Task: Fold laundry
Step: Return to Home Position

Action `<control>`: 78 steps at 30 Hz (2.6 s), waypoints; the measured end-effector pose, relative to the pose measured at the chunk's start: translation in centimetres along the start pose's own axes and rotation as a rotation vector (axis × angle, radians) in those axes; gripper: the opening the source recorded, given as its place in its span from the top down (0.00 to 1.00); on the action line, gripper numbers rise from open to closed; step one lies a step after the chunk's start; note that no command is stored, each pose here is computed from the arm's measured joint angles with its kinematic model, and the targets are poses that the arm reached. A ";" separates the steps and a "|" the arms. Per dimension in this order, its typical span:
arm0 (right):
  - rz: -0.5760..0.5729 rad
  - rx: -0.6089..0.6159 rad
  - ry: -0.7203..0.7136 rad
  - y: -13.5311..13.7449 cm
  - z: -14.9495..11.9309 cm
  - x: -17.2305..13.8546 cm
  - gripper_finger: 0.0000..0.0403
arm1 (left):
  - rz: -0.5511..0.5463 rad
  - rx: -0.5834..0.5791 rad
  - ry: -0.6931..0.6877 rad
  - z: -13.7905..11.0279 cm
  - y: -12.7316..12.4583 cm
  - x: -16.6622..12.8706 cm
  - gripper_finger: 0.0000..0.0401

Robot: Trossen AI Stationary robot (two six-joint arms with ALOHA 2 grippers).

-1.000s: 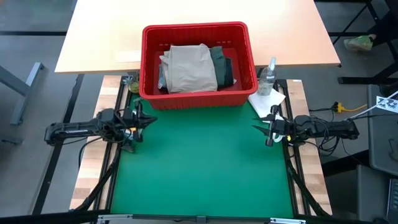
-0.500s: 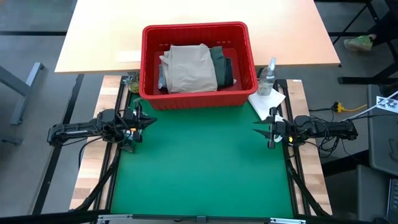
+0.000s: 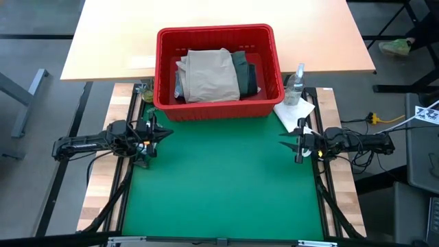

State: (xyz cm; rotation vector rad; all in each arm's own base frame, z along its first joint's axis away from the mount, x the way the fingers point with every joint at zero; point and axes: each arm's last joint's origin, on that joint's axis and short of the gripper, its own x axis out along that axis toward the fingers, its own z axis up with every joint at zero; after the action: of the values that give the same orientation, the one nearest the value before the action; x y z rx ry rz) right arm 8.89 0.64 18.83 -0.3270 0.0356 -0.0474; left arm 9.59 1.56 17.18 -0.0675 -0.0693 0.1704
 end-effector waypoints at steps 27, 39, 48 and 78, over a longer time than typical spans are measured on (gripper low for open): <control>-0.092 -0.330 -0.031 0.5 -1.7 0.9 0.99 | 0.001 0.001 0.002 0.0 0.0 0.0 0.98; -0.094 -0.351 -0.027 0.5 -1.7 0.9 0.95 | 0.001 0.001 0.004 0.0 0.0 0.0 0.98; -0.093 -0.351 -0.026 0.6 -1.7 0.9 0.95 | 0.001 0.001 0.004 0.0 0.0 0.0 0.98; -0.091 -0.349 -0.025 0.6 -1.8 0.9 0.95 | 0.001 0.001 0.004 0.0 0.0 0.0 0.98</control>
State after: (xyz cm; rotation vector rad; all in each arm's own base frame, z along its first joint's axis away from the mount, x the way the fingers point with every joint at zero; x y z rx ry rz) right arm 9.78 0.56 16.97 -0.6783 0.0042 -0.1282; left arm 9.59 1.56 17.14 -0.0667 -0.0651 0.1713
